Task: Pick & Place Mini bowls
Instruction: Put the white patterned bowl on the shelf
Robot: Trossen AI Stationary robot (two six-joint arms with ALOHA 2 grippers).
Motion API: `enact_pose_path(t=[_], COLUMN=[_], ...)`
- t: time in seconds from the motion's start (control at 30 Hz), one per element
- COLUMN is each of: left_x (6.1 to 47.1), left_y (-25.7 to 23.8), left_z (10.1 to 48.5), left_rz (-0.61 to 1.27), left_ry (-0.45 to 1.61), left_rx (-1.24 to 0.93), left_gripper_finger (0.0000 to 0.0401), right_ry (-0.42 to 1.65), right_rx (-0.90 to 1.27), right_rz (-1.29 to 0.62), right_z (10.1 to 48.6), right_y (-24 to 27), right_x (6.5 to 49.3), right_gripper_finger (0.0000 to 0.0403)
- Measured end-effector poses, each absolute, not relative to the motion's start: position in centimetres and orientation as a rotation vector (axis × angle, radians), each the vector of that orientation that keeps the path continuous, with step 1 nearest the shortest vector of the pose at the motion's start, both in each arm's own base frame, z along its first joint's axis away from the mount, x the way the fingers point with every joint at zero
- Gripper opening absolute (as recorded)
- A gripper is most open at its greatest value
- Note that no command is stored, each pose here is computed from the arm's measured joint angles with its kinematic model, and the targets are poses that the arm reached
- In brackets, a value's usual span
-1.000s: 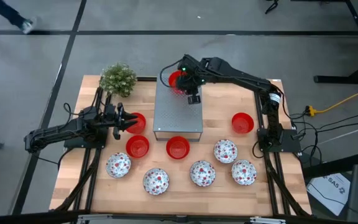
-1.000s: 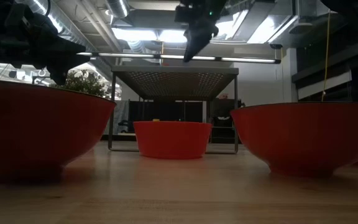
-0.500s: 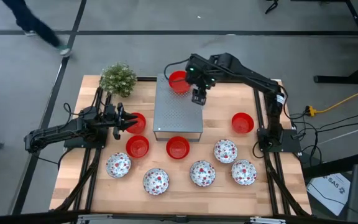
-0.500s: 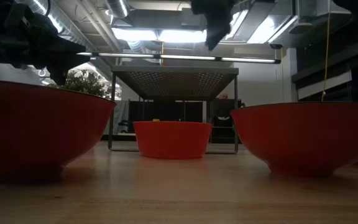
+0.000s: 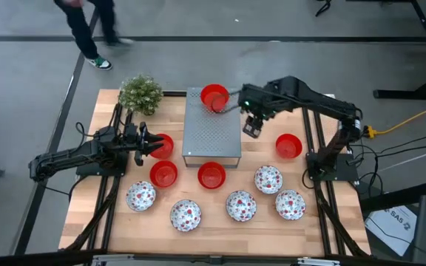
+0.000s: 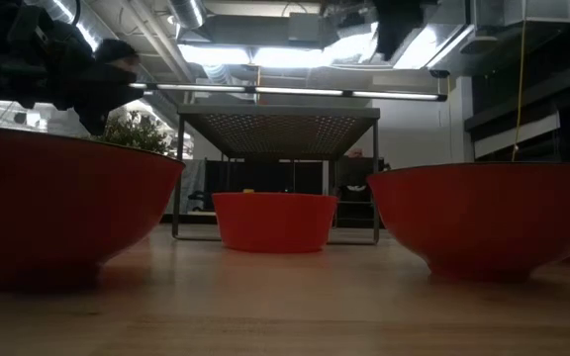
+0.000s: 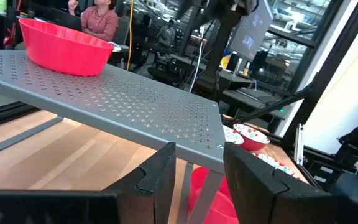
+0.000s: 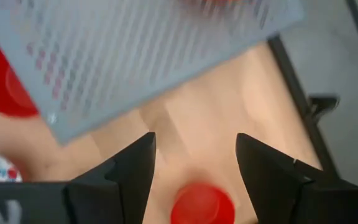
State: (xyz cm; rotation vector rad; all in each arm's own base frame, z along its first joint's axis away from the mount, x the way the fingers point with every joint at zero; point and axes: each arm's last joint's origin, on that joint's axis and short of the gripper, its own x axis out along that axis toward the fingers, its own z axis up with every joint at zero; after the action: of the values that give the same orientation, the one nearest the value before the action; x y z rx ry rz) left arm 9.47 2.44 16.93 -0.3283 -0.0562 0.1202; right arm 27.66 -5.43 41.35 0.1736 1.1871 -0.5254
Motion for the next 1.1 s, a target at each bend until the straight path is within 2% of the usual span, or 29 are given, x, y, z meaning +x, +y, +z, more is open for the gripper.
enact_pose_path(t=[0.2,0.4,0.63,0.87,1.1], left_x=[9.5,9.5,9.5,9.5,9.5], left_y=[2.4,2.4,2.4,2.4,2.4], left_z=[16.9,16.9,16.9,16.9,16.9], left_rz=[0.120,0.120,0.120,0.120,0.120], left_ry=[-0.056,-0.056,-0.057,-0.057,-0.057], left_rx=[-0.328,-0.328,-0.328,-0.328,-0.328], left_gripper_finger=[0.0130,0.0130,0.0130,0.0130,0.0130], right_ry=[1.255,1.315,1.307,1.258,1.279], right_rx=[0.202,0.248,0.333,0.318,0.324], right_rz=[-0.507,-0.412,-0.332,-0.238,-0.244], right_z=[38.4,34.5,30.4,27.8,25.7], right_y=[-2.0,2.1,5.9,8.3,9.5], right_x=[24.9,23.3,23.2,23.4,23.3], right_gripper_finger=[0.0221,0.0221,0.0221,0.0221,0.0221])
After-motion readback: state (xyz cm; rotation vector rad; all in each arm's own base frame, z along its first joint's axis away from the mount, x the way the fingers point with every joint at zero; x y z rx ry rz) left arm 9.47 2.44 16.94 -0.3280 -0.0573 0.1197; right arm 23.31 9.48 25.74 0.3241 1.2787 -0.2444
